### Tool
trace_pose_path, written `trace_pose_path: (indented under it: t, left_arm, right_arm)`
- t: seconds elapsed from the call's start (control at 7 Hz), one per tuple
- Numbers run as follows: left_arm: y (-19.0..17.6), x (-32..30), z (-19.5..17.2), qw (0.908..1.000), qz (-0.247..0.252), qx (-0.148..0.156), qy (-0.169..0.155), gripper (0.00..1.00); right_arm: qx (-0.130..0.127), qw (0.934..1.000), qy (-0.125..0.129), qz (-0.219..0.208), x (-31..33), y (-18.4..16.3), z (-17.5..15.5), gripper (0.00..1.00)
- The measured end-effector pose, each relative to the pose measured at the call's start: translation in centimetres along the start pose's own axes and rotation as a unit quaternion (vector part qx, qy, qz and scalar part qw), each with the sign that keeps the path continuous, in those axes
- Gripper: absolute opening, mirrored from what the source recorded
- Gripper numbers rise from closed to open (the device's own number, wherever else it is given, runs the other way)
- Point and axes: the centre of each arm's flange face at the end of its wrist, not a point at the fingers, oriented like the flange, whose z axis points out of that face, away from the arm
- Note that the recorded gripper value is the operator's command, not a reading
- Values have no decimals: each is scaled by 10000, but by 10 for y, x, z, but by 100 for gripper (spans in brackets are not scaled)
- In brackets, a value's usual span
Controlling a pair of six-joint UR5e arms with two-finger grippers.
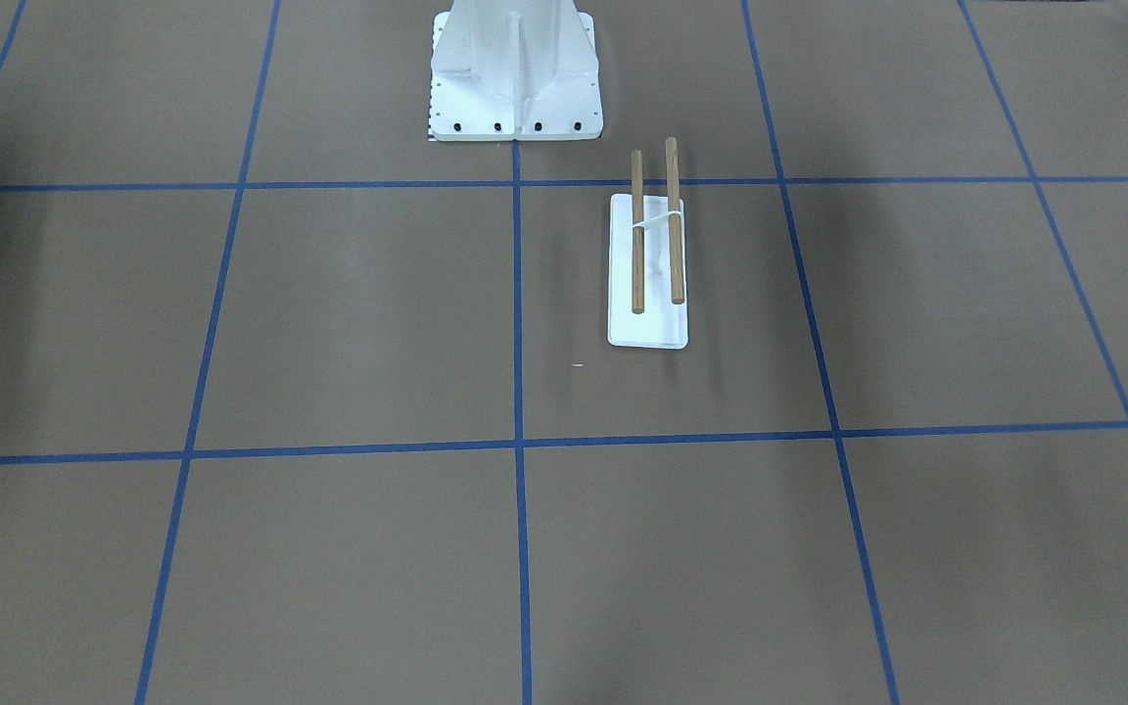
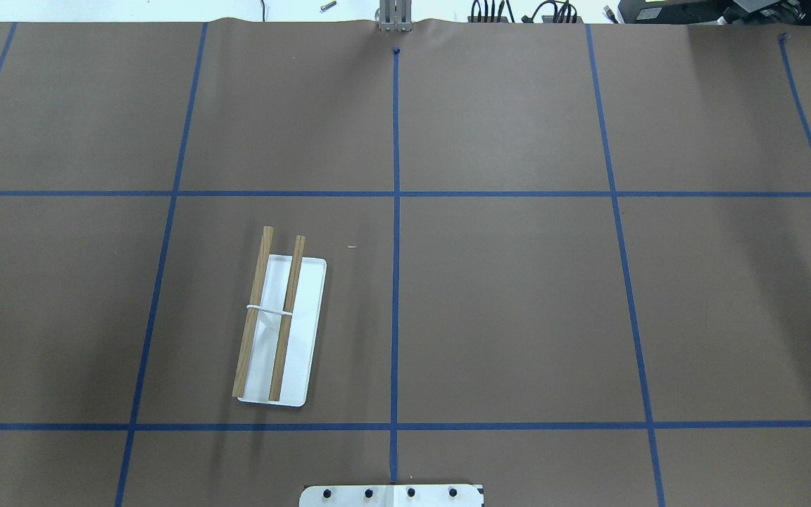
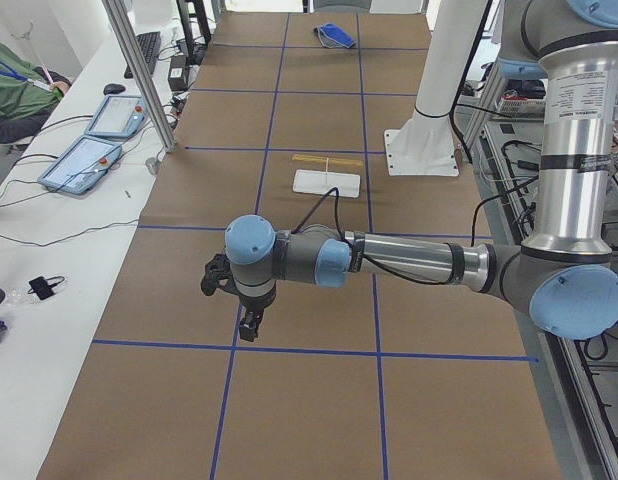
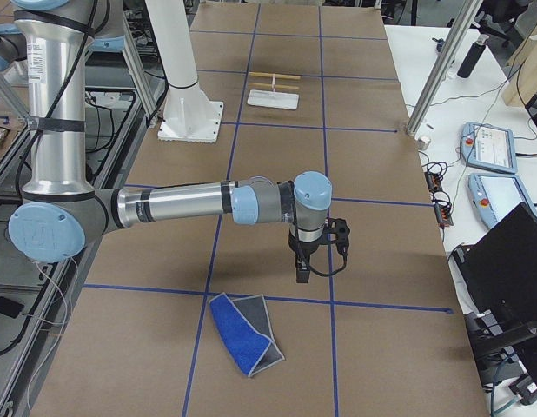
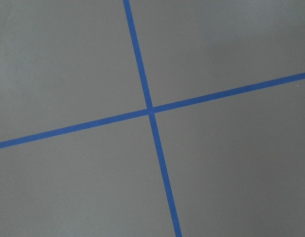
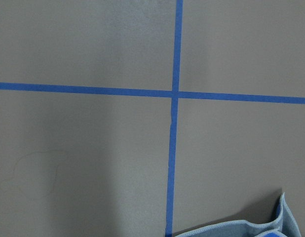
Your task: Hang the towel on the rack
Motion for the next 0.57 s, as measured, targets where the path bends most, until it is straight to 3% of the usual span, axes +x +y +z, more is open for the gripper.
trace_pose_path:
  t: [0.29, 0.57]
  left_arm:
    - [2, 0, 0, 10000, -10, -6, 0, 98]
    - [3, 0, 1, 10000, -13, -9, 1, 98]
  right_arm:
    - [-243, 9993, 6, -292, 26, 14, 40, 100]
    - [-272, 9952, -37, -935, 82, 33, 110, 100]
